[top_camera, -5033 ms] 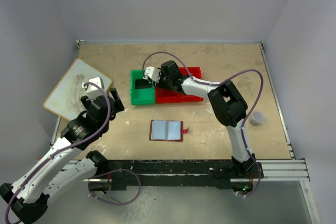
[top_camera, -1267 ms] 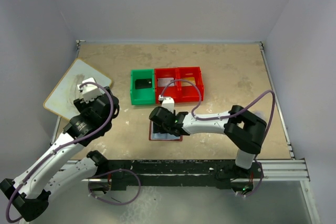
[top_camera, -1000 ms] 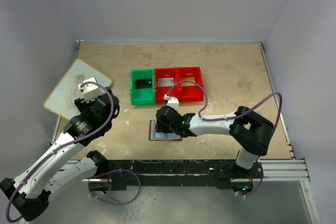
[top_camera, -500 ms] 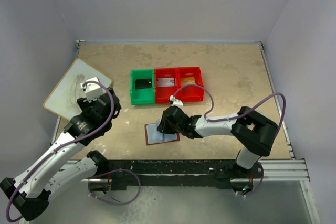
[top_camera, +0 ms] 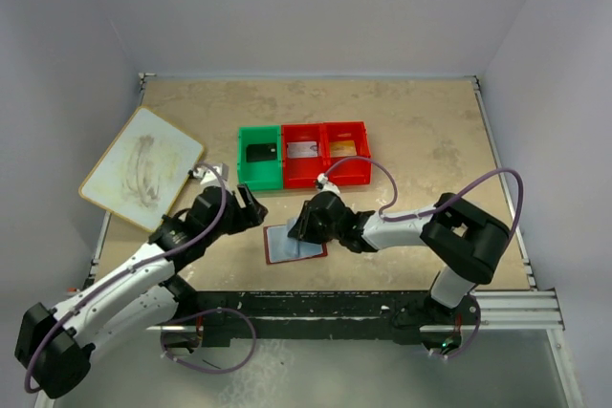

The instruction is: Take the credit cards out of the card holder

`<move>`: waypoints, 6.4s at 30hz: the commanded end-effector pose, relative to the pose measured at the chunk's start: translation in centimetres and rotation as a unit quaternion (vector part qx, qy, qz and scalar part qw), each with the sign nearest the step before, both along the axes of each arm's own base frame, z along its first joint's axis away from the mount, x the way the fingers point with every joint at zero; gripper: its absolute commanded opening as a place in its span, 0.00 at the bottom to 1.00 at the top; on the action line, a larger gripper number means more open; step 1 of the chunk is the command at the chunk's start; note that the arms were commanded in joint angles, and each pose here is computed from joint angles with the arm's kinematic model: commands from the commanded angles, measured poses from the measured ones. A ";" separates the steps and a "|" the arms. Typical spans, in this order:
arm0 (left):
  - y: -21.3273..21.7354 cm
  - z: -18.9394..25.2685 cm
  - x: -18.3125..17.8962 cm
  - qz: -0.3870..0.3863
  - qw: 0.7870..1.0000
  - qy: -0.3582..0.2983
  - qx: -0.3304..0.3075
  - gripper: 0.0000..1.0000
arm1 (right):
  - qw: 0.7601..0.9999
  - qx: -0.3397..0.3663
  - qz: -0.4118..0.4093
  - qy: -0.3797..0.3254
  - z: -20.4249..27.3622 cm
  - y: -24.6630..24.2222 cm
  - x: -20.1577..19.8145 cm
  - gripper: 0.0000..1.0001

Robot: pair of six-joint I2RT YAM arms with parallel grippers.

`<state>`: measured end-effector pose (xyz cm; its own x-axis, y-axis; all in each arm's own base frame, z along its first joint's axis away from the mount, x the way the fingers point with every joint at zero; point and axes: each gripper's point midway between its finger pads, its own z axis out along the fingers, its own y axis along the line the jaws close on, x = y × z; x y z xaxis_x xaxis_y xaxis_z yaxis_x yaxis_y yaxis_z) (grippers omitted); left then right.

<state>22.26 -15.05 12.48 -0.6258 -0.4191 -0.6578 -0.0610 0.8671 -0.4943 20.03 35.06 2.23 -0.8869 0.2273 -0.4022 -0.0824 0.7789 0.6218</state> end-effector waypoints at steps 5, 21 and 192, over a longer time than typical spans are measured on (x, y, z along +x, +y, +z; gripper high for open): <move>-7.9 -1.2 -1.4 -0.117 0.979 0.028 -0.164 0.68 | 0.999 -0.025 -0.007 0.029 -2.6 -1.7 -1.1 0.29; -9.0 -4.6 -2.0 -0.098 0.987 0.009 -0.131 0.62 | 0.998 -0.046 -0.001 0.030 -3.1 -2.2 -1.2 0.42; -8.7 -7.7 -2.0 -0.006 0.969 0.011 -0.247 0.39 | 0.997 -0.027 0.056 0.049 -4.1 -0.1 -0.8 0.33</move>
<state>19.48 -23.62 4.00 -0.6734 -0.6565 -0.3399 -0.0981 0.5351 -0.8391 22.53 37.60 2.14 -0.8883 0.2093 -0.4087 -0.1480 0.7121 0.6863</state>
